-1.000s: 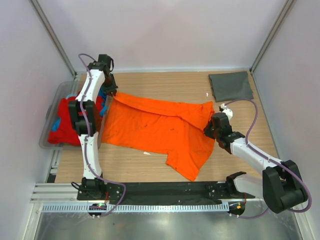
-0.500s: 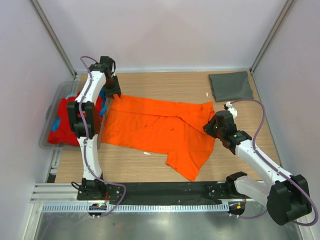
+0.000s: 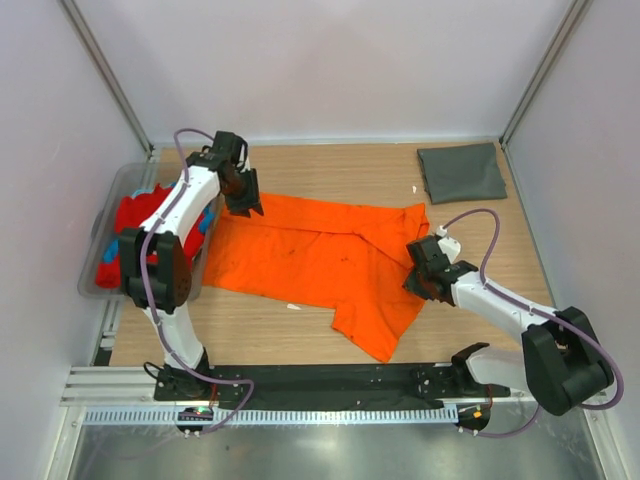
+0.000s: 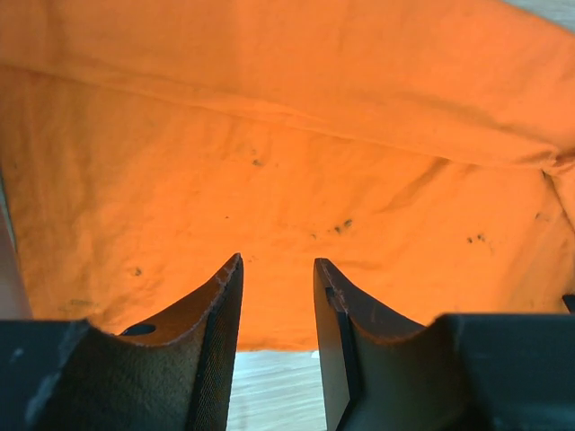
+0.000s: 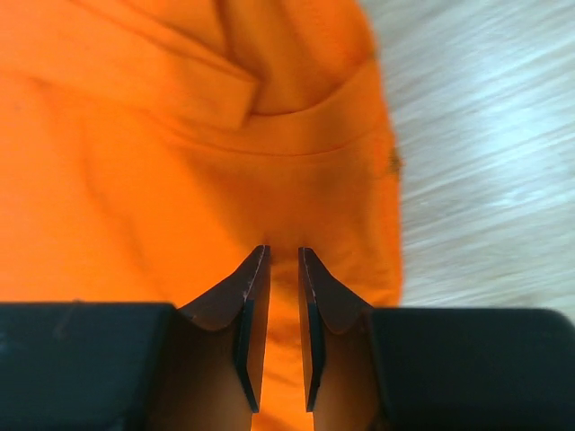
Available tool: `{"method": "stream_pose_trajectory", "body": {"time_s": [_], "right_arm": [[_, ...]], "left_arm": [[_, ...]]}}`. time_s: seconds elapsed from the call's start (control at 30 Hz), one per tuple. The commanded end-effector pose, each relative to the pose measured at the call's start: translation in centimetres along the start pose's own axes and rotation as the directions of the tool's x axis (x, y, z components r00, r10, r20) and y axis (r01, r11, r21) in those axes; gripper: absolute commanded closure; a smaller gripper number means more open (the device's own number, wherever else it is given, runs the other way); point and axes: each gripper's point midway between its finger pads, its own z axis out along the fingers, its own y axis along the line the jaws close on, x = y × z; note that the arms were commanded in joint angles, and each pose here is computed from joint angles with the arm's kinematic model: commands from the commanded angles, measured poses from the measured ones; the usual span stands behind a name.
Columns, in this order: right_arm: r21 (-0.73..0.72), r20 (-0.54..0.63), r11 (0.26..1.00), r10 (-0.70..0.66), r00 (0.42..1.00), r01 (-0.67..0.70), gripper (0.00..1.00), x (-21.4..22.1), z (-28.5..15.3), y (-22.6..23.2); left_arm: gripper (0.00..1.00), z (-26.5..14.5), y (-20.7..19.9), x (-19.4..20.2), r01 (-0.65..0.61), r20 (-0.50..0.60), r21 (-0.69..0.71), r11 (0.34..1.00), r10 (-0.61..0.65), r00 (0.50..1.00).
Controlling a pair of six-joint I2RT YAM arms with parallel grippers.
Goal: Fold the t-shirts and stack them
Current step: Fold the tshirt
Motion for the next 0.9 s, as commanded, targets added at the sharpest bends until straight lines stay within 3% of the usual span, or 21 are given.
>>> {"method": "stream_pose_trajectory", "body": {"time_s": [0.0,0.27,0.6,0.8,0.87], "right_arm": [[0.126,0.082,0.992,-0.012,0.997,0.002,0.75,-1.5,0.4,-2.1],[0.324,0.077,0.945,-0.077,0.994,0.048,0.74,-2.6,2.1,-7.1],[0.362,-0.018,0.93,-0.056,0.998,0.059,0.76,-4.8,3.5,-8.8],[0.401,0.065,0.916,-0.066,0.996,0.034,0.76,-10.1,1.6,-8.0],[0.332,0.094,0.942,-0.095,0.991,0.059,0.73,-12.4,0.4,-5.7]], "left_arm": [[0.61,-1.0,1.0,-0.4,0.062,0.089,-0.015,0.998,-0.061,0.994],[0.6,-1.1,-0.4,1.5,0.152,0.109,0.104,0.983,-0.163,0.98],[0.6,-2.0,-0.1,1.7,0.17,0.113,0.082,0.982,-0.178,0.977],[0.6,-1.8,-1.1,1.9,0.142,0.083,0.137,0.98,-0.154,0.985],[0.6,-1.1,-1.4,1.8,0.127,0.06,0.154,0.98,-0.137,0.989]]}}
